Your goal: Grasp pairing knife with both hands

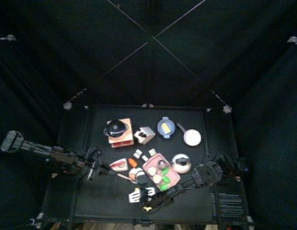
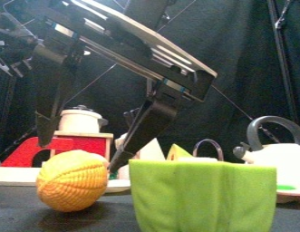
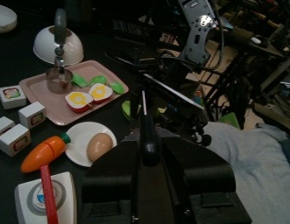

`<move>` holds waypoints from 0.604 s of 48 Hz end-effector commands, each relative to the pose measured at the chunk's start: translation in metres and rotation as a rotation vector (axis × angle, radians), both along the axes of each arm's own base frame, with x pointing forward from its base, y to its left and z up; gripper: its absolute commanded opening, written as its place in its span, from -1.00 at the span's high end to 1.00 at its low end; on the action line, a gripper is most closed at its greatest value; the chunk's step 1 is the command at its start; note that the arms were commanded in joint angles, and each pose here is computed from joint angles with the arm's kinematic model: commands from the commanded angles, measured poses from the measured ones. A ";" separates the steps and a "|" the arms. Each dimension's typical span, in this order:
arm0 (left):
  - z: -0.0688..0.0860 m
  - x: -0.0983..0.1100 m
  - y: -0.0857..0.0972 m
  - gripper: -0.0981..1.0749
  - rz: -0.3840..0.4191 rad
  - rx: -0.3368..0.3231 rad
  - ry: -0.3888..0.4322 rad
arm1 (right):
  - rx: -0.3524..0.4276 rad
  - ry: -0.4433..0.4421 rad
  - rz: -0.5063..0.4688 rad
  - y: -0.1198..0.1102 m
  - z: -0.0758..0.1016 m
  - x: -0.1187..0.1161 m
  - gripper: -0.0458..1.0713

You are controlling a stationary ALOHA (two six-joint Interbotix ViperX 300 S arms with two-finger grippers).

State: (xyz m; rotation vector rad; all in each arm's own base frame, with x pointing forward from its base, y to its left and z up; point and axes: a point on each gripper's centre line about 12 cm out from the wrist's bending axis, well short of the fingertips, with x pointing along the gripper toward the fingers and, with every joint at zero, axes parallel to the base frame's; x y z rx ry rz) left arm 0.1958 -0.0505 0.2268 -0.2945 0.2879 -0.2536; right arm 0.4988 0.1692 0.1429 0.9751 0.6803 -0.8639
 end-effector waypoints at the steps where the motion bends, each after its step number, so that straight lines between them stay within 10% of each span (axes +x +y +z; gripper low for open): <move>1: 0.005 0.002 -0.001 -0.12 -0.005 -0.003 -0.015 | 0.009 -0.084 0.027 0.006 0.047 -0.006 -0.77; 29: 0.000 -0.001 -0.004 -0.12 -0.084 0.189 -0.093 | -0.397 0.029 0.353 0.041 0.093 -0.053 -0.77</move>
